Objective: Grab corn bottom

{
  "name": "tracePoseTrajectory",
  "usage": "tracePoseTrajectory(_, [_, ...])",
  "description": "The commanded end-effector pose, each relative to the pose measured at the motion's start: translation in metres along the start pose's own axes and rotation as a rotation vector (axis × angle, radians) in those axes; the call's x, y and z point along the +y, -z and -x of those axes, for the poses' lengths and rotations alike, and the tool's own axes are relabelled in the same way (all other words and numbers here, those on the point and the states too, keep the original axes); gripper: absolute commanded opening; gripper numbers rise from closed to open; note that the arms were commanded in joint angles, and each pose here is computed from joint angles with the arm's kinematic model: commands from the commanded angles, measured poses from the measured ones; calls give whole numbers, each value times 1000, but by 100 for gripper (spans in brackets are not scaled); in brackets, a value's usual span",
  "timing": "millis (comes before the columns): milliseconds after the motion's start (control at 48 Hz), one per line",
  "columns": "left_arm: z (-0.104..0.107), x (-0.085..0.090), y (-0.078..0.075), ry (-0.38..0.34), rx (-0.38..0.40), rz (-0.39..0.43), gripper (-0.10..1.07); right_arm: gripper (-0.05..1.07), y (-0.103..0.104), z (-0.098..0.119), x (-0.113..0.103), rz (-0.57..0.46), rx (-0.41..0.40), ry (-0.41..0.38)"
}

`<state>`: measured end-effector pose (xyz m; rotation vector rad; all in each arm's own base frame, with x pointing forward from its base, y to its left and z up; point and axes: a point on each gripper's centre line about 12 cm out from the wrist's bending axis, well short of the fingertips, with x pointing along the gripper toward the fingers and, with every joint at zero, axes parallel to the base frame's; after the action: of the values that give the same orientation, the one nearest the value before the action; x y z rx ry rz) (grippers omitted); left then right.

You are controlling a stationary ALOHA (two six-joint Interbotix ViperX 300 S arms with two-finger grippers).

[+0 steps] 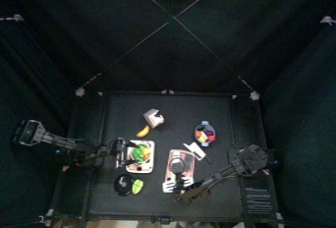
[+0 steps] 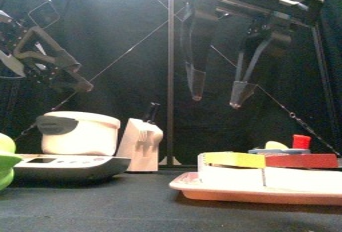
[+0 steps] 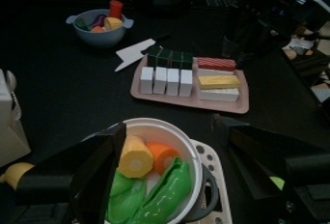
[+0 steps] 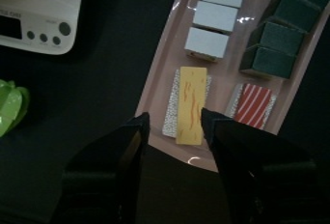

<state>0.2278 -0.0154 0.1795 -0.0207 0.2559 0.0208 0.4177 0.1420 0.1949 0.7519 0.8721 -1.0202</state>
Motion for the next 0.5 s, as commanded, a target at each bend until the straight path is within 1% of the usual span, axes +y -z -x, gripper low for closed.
tracePoseTrajectory(0, [-2, -1, -4, 1, -14, 1, 103, 83, -25, 27, -2, 27, 12, -45])
tracePoseTrajectory(83, [-2, -1, -4, 2, -14, 0, 103, 83, -35, 31, -8, 97, 20, -31])
tracePoseTrajectory(167, [-2, -1, -4, 2, -14, -3, 103, 83, -42, 35, -13, 149, 11, -16])
tracePoseTrajectory(292, [-2, -2, -5, 6, -16, -7, 103, 83, -51, 36, -27, 173, -7, 31])
tracePoseTrajectory(333, [-2, -1, -5, 6, -16, -9, 103, 83, -54, 35, -34, 176, -20, 47])
tracePoseTrajectory(417, [-2, -3, -6, 14, -19, -19, 103, 83, -56, 37, -46, 177, -34, 54])
tracePoseTrajectory(479, [-2, -4, -6, 23, -20, -27, 103, 83, -59, 39, -60, 183, -44, 61])
